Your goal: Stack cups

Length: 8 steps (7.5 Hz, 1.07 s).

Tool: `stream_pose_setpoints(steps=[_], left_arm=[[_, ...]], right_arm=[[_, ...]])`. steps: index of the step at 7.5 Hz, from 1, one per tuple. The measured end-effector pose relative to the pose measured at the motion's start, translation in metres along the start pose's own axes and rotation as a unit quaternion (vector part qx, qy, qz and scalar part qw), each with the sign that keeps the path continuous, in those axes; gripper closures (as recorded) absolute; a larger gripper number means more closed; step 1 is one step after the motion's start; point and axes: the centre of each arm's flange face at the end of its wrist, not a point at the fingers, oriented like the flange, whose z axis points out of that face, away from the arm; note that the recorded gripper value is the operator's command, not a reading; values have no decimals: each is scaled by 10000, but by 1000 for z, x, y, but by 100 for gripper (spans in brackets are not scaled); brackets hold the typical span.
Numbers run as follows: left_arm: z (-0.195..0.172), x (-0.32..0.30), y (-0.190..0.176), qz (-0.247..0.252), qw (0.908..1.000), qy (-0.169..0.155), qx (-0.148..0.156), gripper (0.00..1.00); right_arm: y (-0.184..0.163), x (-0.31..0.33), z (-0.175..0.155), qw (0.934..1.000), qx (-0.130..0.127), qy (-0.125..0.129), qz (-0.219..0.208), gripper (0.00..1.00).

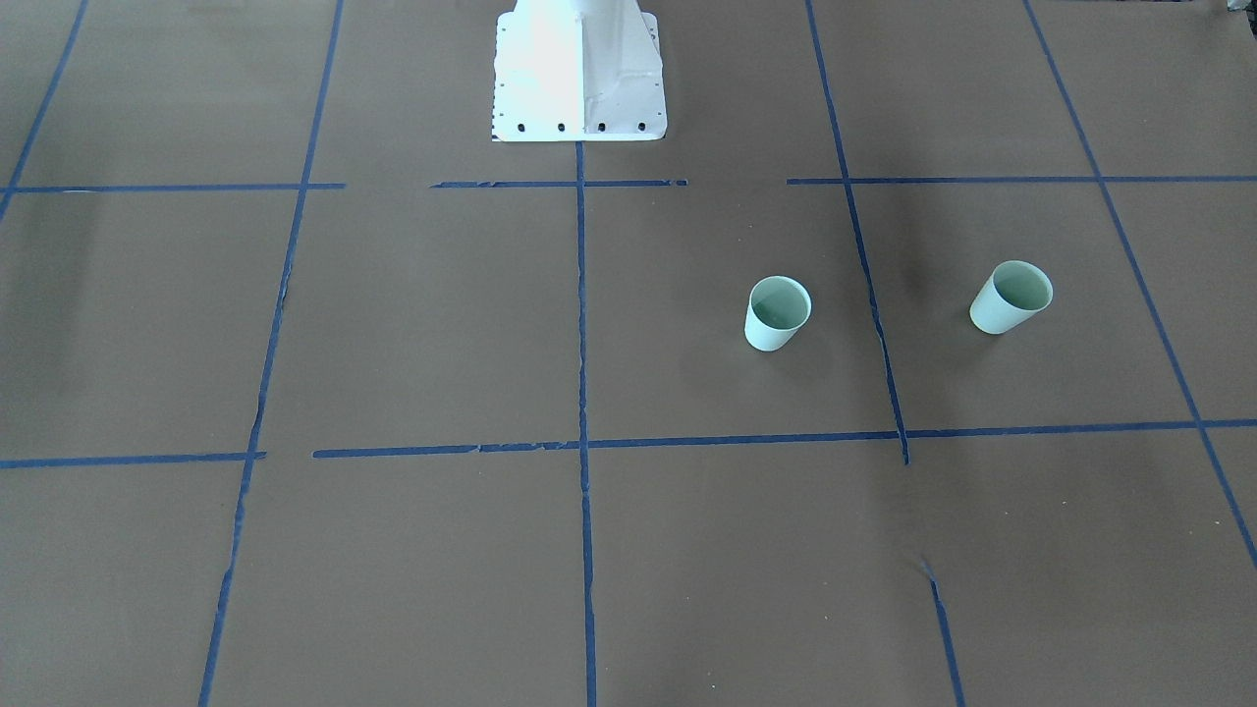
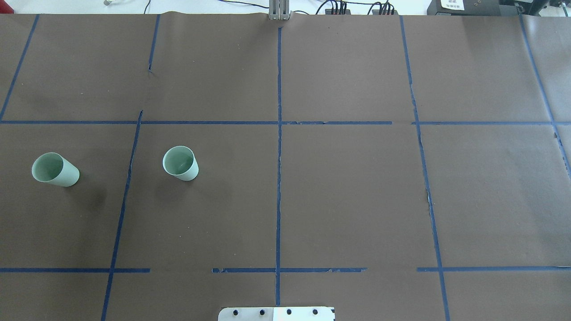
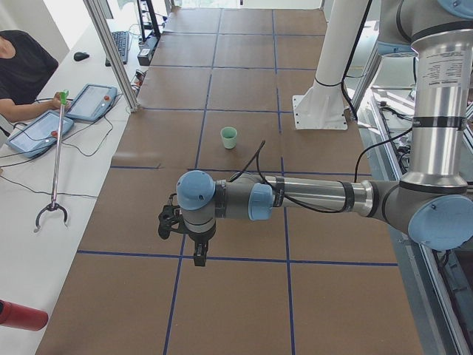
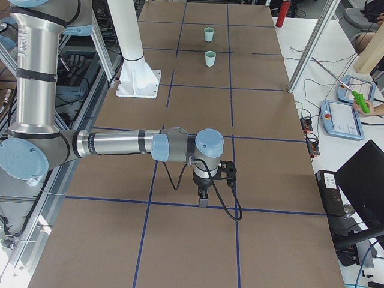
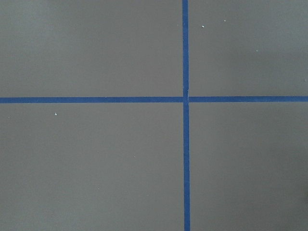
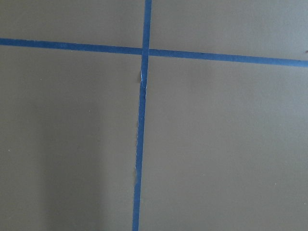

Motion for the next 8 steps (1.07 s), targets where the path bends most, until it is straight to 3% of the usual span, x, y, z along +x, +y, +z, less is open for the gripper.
stream_pose_setpoints(steps=[5,8], left_arm=[[-17,23,-14,232,9995,-37,204,0],[-3,112,-22,-159,9997,51,184,0]], right_arm=[[0,0,0,10000,-2,0,1,0],[0,0,0,10000,0,0,0,0]])
